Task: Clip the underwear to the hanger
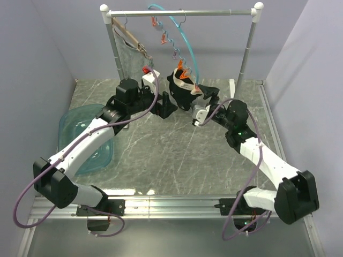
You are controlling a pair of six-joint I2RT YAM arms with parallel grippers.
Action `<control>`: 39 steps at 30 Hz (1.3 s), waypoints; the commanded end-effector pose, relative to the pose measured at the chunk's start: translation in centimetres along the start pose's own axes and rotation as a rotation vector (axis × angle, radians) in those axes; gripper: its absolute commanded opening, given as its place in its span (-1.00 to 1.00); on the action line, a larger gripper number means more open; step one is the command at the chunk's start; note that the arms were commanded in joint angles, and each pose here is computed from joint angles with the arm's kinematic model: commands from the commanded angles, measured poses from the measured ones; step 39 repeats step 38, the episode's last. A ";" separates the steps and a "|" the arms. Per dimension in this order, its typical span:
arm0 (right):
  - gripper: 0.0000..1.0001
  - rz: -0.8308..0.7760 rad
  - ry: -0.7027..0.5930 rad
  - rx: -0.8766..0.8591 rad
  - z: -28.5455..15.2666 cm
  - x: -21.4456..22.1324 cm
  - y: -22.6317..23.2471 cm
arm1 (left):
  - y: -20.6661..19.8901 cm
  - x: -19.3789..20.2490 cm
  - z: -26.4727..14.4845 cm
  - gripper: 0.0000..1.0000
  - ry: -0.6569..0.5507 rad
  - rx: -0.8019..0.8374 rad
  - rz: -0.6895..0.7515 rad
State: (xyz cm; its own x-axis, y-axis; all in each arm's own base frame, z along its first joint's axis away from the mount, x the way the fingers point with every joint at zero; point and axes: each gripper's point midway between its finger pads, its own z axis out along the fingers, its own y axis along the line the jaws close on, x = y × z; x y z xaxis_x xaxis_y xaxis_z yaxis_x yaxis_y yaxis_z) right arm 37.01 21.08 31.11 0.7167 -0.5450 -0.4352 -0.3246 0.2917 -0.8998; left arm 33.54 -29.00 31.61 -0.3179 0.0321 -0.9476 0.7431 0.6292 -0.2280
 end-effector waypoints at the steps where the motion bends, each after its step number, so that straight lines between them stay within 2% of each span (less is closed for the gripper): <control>1: 0.93 0.129 -0.022 -0.015 -1.3 -2.4 -0.4 | 0.4 -0.6 -1.3 0.99 0.005 -0.042 -0.034; 6: 0.95 0.397 0.039 0.004 -3.5 -4.1 -1.3 | 1.2 -0.8 -2.9 0.99 -0.006 -0.070 -0.058; 10: 0.97 0.528 0.115 0.024 -5.5 -4.2 -1.1 | 1.9 -0.1 -4.2 0.99 0.055 -0.114 -0.045; 15: 0.98 0.757 0.234 0.047 -8.3 -3.8 0.0 | 3.2 1.5 -6.6 0.99 0.137 -0.170 -0.117; 20: 1.00 0.994 0.401 0.117 -11.1 -1.5 1.8 | 5.0 3.8 -8.3 0.99 0.182 -0.219 -0.223; 21: 1.00 1.032 0.437 0.157 -12.0 -0.2 1.6 | 5.6 3.6 -8.8 0.99 0.161 -0.238 -0.233; 23: 1.00 1.113 0.453 0.164 -13.0 0.2 2.6 | 6.5 4.8 -9.3 0.99 0.160 -0.269 -0.246; 24: 1.00 1.131 0.469 0.185 -13.6 0.8 2.7 | 7.0 4.5 -9.8 0.99 0.141 -0.288 -0.236; 27: 1.00 1.174 0.522 0.217 -15.0 2.5 4.5 | 9.0 6.4 -10.3 0.99 0.189 -0.382 -0.210; 30: 1.00 1.214 0.519 0.252 -15.3 3.1 5.0 | 10.5 6.9 -10.7 0.99 0.197 -0.453 -0.194; 39: 1.00 1.292 0.501 0.292 -15.7 2.6 4.9 | 12.0 6.3 -11.8 0.99 0.178 -0.502 -0.190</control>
